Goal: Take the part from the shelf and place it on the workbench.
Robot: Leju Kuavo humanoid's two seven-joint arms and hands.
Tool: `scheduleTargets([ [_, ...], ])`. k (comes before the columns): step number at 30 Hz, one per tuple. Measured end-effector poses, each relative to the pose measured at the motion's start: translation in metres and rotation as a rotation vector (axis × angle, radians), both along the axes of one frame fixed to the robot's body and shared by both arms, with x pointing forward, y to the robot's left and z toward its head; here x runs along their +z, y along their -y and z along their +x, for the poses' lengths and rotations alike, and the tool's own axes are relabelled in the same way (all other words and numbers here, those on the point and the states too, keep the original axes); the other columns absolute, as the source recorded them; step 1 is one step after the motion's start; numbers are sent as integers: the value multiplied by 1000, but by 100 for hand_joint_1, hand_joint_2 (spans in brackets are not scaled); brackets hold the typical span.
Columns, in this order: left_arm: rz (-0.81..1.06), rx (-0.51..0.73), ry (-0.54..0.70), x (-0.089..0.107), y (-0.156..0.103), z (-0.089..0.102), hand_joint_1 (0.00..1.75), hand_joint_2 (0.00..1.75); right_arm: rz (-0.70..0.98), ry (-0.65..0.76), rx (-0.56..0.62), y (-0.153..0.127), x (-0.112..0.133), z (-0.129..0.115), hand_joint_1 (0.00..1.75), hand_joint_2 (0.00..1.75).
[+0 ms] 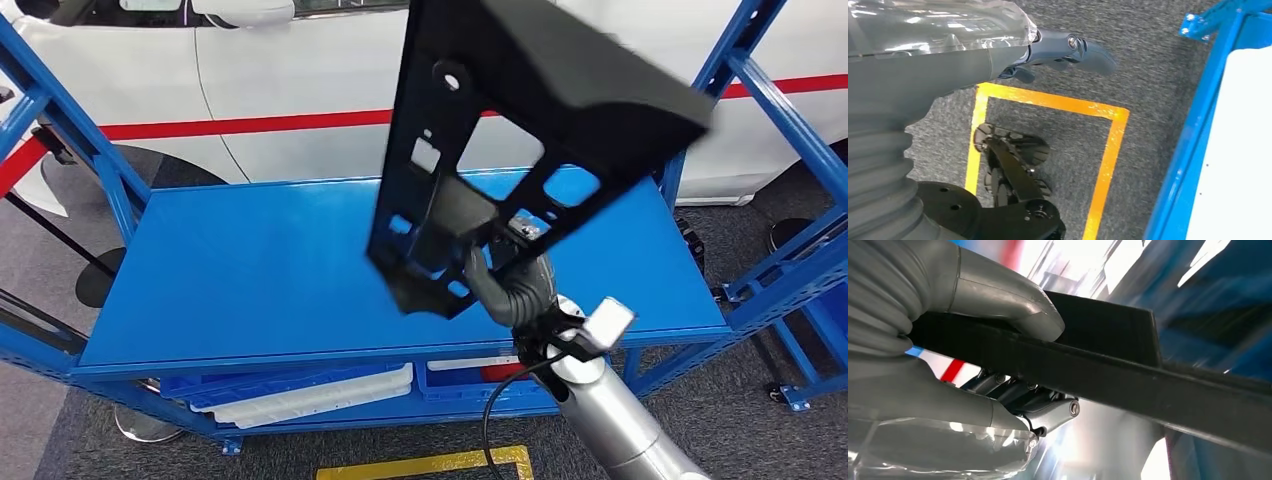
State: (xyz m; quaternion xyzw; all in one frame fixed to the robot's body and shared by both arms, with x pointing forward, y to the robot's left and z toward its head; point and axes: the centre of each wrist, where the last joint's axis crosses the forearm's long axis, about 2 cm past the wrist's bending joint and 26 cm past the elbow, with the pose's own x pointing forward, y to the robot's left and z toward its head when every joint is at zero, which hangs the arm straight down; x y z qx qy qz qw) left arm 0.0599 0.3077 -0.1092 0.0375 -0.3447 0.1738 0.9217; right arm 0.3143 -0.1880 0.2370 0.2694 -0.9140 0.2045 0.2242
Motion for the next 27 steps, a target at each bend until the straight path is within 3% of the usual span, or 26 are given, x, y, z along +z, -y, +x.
scheduleTargets([
  [3, 6, 9, 16, 0, -2, 1, 0, 175, 146, 37, 466, -14, 25, -26, 175, 175],
  [6, 23, 16, 17, 0, -4, -1, 0, 175, 282, 56, 632, -18, 41, -36, 175, 175],
  [15, 43, 14, -8, 0, -6, -4, 0, 175, 306, -25, 729, -39, 35, -47, 175, 175],
  [27, 54, -8, -36, 0, -7, -2, 0, 175, 202, -58, 582, -51, 30, -47, 175, 175],
])
